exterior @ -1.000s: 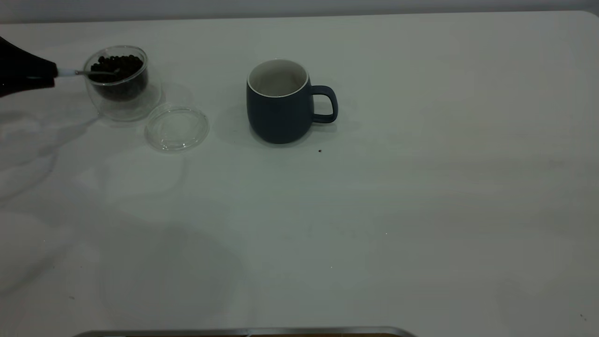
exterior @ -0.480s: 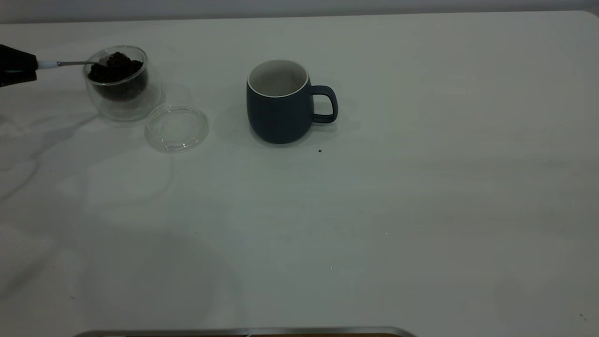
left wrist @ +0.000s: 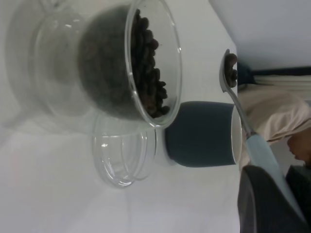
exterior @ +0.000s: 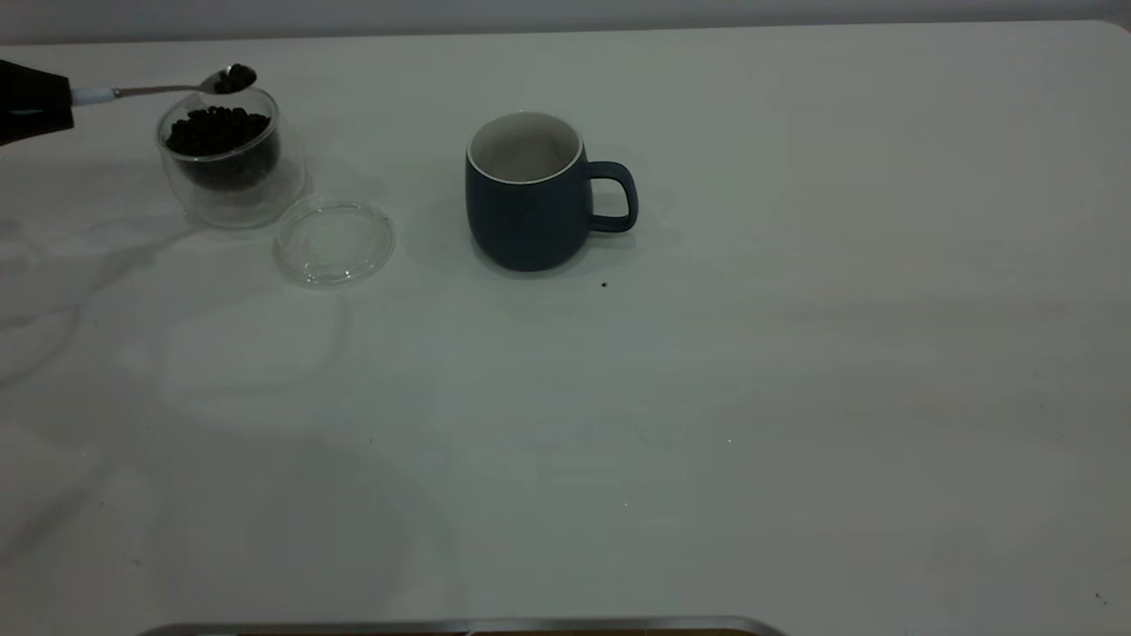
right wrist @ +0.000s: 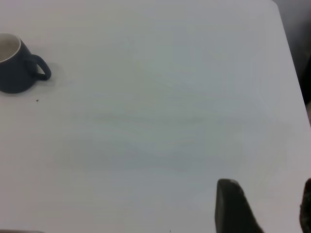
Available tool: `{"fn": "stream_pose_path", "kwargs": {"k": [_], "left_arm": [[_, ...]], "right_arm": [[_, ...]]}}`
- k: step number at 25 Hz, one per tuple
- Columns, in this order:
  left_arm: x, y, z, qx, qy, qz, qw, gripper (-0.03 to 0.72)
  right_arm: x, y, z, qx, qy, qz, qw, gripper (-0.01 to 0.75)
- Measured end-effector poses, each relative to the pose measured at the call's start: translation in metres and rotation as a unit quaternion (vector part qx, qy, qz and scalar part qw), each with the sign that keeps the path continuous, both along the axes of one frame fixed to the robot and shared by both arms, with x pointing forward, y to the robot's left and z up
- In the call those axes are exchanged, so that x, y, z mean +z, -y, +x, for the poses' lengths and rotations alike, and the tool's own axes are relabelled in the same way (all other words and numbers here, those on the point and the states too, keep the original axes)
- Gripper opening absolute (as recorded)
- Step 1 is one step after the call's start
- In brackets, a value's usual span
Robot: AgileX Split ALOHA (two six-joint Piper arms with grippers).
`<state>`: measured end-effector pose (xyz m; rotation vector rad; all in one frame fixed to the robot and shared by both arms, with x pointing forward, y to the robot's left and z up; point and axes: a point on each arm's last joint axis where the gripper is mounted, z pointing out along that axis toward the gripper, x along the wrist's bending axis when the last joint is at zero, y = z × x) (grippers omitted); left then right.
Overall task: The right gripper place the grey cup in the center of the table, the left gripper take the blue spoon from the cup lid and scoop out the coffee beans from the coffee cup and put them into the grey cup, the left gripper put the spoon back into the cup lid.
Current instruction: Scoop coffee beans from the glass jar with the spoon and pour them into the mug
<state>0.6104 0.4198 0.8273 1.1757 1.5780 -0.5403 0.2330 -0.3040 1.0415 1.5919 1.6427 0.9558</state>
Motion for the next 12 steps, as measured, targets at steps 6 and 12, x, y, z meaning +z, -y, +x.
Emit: {"fn": "stream_pose_path", "kwargs": {"k": [6, 12], "left_arm": [[0.0001, 0.0002, -0.0002, -0.001, 0.000, -0.001, 1.000, 0.133], [0.0002, 0.0002, -0.0002, -0.002, 0.000, -0.001, 1.000, 0.133]], "right_arm": [[0.0000, 0.0000, 0.0000, 0.000, 0.000, 0.000, 1.000, 0.375], [0.0000, 0.0000, 0.0000, 0.000, 0.000, 0.000, 1.000, 0.375]]}}
